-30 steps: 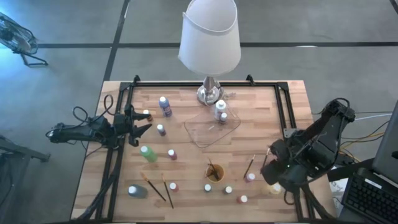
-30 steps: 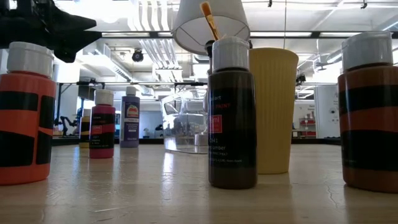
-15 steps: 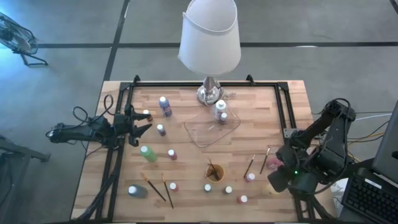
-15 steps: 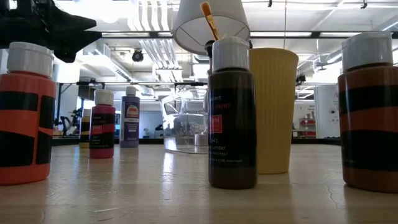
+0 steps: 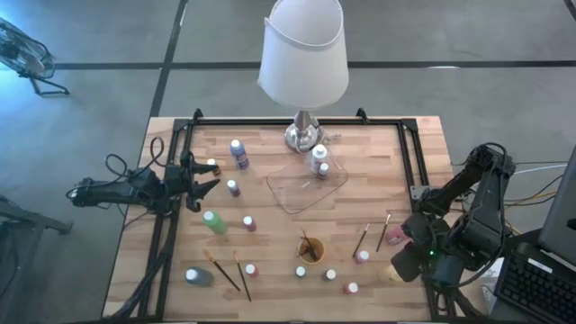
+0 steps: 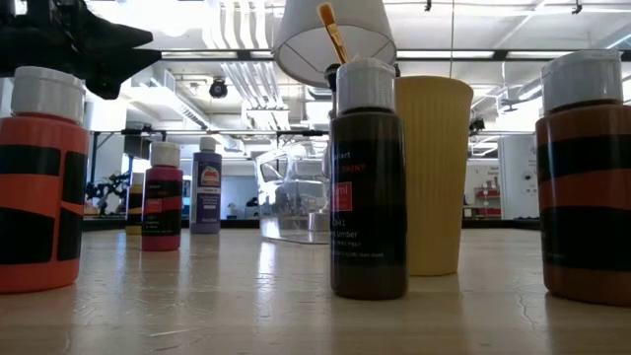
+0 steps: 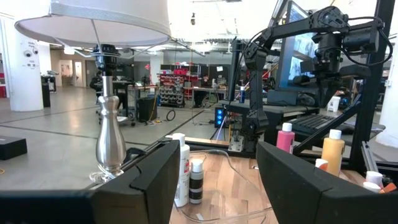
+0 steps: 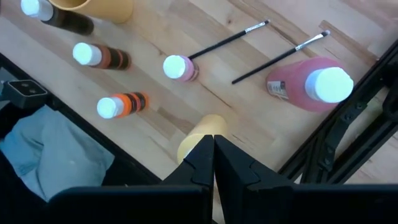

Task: Pick & Place Paint Supplies
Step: Put the red paint bottle into the transparent bin

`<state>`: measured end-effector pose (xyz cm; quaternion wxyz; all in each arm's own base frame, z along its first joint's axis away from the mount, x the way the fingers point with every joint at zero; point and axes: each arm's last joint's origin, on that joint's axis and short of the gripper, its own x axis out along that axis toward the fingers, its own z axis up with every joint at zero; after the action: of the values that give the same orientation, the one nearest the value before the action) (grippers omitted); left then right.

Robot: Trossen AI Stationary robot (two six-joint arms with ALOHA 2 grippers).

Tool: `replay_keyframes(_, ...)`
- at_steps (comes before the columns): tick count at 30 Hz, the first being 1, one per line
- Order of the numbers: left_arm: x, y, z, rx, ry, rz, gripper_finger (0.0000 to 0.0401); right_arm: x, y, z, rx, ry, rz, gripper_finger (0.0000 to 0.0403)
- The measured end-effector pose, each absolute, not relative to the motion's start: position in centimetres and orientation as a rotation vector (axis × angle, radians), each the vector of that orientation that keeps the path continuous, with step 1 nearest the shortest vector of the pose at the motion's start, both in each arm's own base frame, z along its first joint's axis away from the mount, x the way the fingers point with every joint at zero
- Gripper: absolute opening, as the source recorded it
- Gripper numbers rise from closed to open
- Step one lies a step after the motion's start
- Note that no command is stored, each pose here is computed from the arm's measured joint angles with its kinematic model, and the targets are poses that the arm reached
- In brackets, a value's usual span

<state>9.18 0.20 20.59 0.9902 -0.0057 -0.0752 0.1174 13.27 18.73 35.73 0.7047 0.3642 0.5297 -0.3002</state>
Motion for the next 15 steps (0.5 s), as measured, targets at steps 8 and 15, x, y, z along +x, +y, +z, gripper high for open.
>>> replay_keyframes(8,9.2,0.2,20.7,-0.126,-0.172,0.212,0.0218,13.2,18.7,34.8,0.776,1.185,-0.691,0.0008)
replay_keyframes(15,9.5,-0.9,19.8,-0.105,-0.057,-0.129,0.0218,13.2,18.6,33.8,0.725,1.2,-0.707,0.0008)
